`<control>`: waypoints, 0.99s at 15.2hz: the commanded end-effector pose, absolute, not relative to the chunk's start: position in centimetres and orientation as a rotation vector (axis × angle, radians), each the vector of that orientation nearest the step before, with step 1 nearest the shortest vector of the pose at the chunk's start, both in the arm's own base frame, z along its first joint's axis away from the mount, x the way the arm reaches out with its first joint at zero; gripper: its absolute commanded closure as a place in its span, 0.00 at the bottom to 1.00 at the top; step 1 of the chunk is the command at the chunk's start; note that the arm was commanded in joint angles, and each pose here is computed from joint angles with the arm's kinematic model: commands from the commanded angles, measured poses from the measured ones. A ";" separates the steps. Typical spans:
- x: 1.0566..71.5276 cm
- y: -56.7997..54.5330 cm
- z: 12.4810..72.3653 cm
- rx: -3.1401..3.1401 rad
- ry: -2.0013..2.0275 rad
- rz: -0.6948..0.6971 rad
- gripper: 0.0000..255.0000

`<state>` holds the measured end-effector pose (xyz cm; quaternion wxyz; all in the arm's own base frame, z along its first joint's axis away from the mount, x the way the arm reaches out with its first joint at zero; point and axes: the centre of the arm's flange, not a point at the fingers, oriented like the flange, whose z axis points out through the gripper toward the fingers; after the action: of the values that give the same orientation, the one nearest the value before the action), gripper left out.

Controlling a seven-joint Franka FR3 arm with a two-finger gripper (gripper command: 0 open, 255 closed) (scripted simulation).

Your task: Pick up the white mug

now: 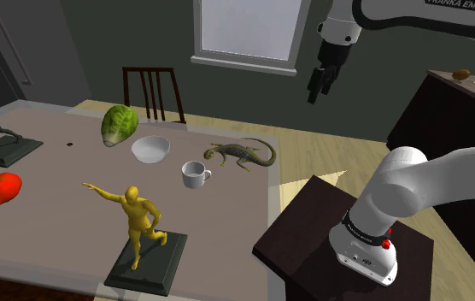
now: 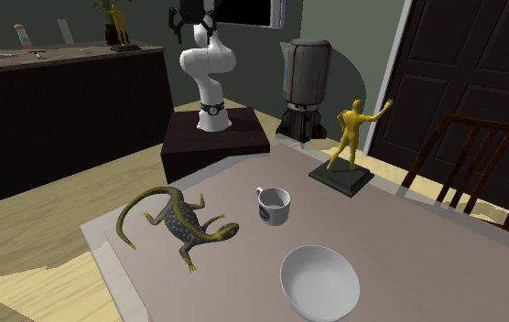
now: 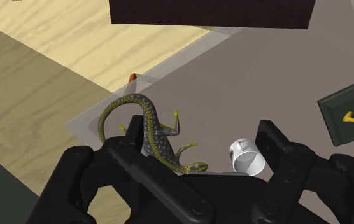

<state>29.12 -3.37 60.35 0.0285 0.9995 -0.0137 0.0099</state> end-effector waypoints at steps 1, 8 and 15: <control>29.1 -3.4 60.3 3.084 -0.042 0.030 0.00; 34.6 0.5 54.1 3.085 -0.041 0.037 0.00; 40.1 4.4 47.9 3.086 -0.040 0.044 0.00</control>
<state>39.25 3.83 48.63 0.0279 0.9994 -0.0127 0.0130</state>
